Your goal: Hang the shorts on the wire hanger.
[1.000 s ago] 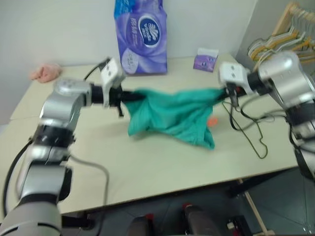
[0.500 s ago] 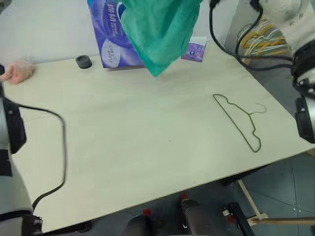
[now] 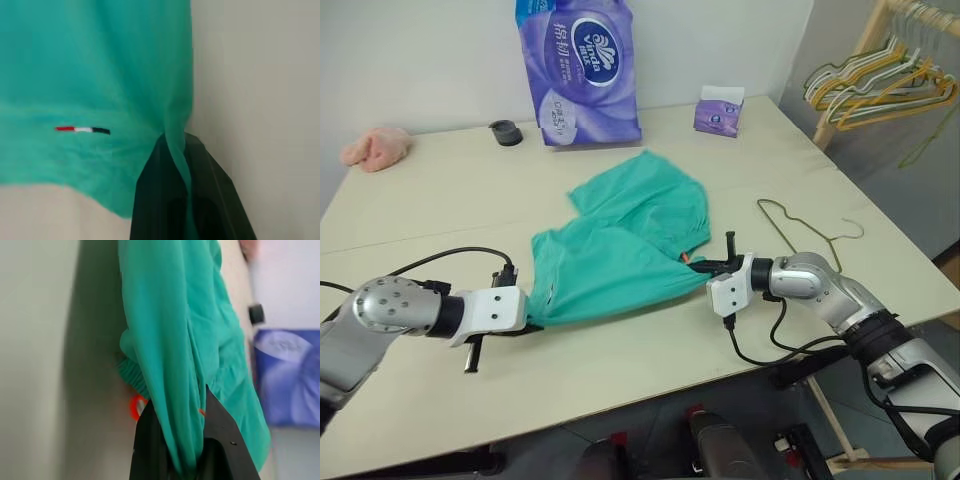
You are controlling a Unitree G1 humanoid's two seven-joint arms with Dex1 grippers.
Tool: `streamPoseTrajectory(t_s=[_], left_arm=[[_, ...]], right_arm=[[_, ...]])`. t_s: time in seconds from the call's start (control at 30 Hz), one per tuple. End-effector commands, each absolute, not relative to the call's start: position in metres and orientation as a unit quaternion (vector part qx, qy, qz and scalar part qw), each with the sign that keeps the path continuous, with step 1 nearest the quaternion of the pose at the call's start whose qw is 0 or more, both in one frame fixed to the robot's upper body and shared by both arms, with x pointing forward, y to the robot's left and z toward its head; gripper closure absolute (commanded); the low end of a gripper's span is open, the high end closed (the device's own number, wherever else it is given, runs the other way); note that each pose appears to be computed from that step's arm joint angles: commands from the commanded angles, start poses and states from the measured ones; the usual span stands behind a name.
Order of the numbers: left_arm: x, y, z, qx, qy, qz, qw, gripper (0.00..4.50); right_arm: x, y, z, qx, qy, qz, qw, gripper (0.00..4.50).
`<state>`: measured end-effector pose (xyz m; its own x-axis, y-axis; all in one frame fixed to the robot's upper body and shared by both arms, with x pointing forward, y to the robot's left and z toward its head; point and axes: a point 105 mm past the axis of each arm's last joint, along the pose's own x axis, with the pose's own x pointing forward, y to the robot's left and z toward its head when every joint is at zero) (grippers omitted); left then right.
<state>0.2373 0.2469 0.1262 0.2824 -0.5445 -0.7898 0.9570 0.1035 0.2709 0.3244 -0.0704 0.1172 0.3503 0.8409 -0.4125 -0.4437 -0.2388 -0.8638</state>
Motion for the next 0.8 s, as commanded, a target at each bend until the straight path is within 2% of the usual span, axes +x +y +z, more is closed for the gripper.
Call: streamPoseTrajectory(t_s=[0.03,0.27,0.43,0.53,0.67,0.8], left_arm=[[0.216,0.262,0.119,0.360,0.344,-0.544,0.676,4.50],[0.186,0.253,0.098,0.311,0.388,-0.574,0.651,4.50],[0.206,0.249,0.099,0.324,0.351,-0.551,0.684,4.50],[0.214,0.250,0.099,0.336,0.341,-0.546,0.687,4.50],[0.217,0.246,0.095,0.340,0.327,-0.550,0.690,4.50],[0.209,0.239,0.090,0.323,0.331,-0.567,0.681,4.50]], right_arm=[[0.320,-0.100,0.120,-0.582,-0.116,0.560,0.578,4.49],[0.310,-0.118,0.115,-0.606,-0.068,0.574,0.547,4.49],[0.325,-0.124,0.127,-0.609,-0.063,0.545,0.573,4.49],[0.326,-0.126,0.133,-0.601,-0.053,0.547,0.580,4.49],[0.328,-0.133,0.135,-0.610,-0.045,0.536,0.581,4.49],[0.319,-0.137,0.128,-0.611,-0.029,0.542,0.576,4.49]])
